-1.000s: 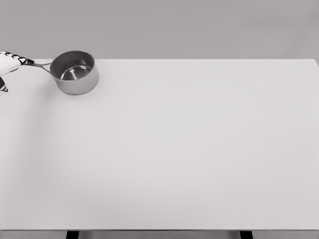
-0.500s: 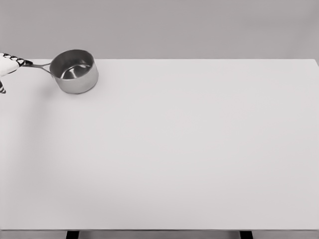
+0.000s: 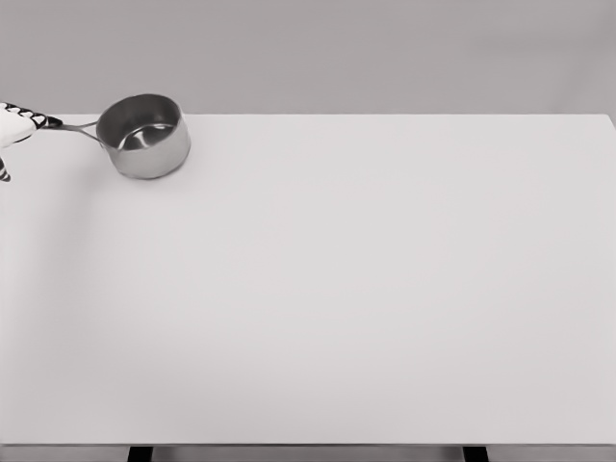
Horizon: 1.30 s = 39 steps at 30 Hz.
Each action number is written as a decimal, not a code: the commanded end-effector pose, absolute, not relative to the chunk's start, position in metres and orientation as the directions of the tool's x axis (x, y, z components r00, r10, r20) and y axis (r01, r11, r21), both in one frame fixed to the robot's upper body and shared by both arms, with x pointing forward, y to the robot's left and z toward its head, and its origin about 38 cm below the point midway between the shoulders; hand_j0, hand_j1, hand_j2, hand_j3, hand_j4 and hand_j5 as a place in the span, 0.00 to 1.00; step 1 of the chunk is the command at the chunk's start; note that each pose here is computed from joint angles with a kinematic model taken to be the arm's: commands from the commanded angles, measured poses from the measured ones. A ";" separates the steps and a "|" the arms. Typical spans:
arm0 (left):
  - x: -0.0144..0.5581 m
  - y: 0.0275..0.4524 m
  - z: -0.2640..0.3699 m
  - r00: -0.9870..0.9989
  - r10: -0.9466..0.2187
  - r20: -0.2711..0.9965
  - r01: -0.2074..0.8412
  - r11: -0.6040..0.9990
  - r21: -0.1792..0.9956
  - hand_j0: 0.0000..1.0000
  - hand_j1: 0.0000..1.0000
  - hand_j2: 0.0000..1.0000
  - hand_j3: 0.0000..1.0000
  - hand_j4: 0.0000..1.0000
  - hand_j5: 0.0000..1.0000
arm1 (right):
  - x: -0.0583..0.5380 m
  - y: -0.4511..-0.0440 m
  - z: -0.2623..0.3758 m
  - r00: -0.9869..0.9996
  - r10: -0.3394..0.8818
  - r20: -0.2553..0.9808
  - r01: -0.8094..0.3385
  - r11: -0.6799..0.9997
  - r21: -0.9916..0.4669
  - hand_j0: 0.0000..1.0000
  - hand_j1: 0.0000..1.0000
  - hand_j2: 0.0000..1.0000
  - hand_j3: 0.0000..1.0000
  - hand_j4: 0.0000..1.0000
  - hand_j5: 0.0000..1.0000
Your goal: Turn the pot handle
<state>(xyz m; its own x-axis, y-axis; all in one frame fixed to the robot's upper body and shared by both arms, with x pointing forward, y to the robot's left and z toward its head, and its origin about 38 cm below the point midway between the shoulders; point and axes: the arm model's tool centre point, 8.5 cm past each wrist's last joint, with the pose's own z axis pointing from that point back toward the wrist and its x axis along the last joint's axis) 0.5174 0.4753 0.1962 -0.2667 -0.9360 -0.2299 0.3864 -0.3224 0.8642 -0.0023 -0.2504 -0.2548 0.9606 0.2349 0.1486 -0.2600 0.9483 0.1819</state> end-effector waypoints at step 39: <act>0.507 0.486 0.206 -0.295 -0.927 -0.233 0.373 -0.336 0.865 1.00 1.00 1.00 1.00 1.00 1.00 | -0.002 -0.250 -0.255 0.961 0.235 0.149 -0.260 0.948 0.182 1.00 1.00 1.00 1.00 1.00 1.00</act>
